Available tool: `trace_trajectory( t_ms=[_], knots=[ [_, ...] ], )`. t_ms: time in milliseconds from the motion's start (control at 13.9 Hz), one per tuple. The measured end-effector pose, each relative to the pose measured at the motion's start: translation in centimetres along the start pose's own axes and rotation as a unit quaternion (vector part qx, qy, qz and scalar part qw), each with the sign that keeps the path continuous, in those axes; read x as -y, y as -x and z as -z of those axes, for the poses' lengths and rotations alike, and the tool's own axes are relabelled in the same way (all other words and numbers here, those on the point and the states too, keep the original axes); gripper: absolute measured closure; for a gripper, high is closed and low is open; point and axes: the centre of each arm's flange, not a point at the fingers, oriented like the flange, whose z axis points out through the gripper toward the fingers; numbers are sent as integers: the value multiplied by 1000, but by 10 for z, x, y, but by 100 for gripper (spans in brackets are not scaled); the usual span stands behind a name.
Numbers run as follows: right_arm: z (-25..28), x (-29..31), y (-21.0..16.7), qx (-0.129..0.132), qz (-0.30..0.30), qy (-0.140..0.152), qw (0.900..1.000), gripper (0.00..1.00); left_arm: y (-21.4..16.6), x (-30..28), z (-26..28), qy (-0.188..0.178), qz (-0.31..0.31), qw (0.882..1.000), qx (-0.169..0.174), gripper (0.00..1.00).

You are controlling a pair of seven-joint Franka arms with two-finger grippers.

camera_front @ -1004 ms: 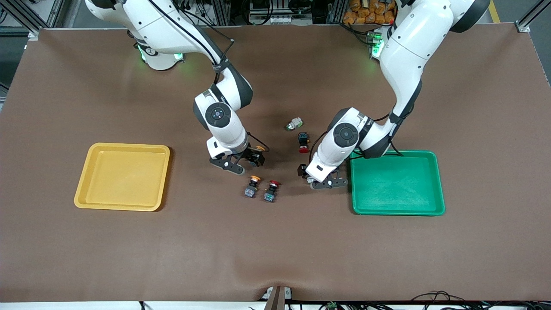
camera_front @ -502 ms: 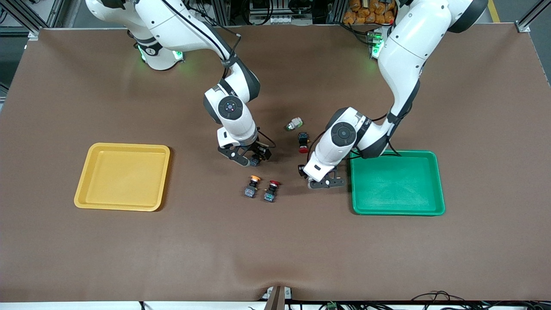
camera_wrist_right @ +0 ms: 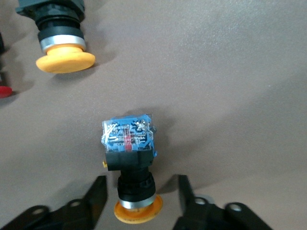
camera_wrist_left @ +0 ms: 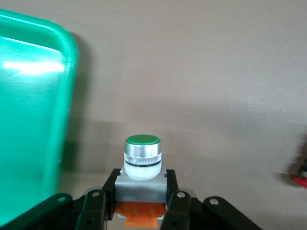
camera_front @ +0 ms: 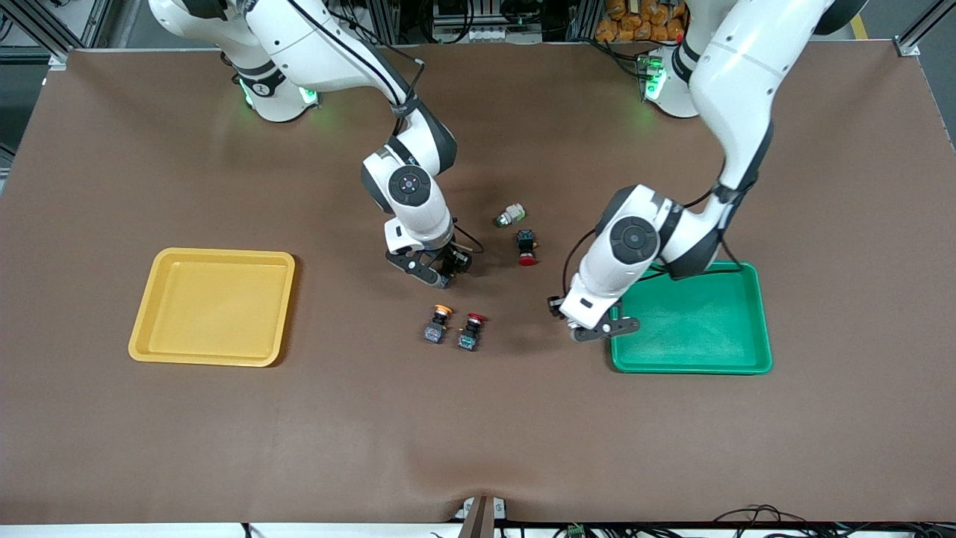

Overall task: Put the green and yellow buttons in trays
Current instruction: 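Place the white button in the green tray while the right gripper drops its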

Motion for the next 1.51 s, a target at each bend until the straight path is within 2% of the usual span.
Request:
trace_trajectory(
  t_ms=[143, 215, 502, 861, 1076, 1219, 1291, 1506],
  knots=[
    [3, 2, -2, -2, -2, -3, 1000, 63, 0, 22, 1, -19, -2, 1000, 12, 59],
    [6, 4, -4, -3, -3, -7, 1000, 67, -2, 38, -3, -27, -9, 999, 16, 59],
    [56, 14, -32, -16, -2, -31, 999, 67, -19, 97, -17, -36, -17, 999, 20, 59],
    [153, -34, -114, 5, 41, 8, 999, 67, -14, 102, -25, -55, -42, 998, 12, 59],
    [177, -76, -165, 25, 77, 29, 996, 67, -21, 125, -32, -60, -39, 997, 5, 59],
    [181, -113, -201, 49, 103, 47, 992, 67, -22, 133, -38, -61, -36, 997, 7, 58],
    [182, -135, -220, 65, 120, 55, 989, 67, -22, 133, -39, -60, -36, 998, 7, 53],
    [183, -208, -282, 87, 163, 51, 981, 67, -20, 127, -38, -56, -39, 998, 5, 23]
  ],
)
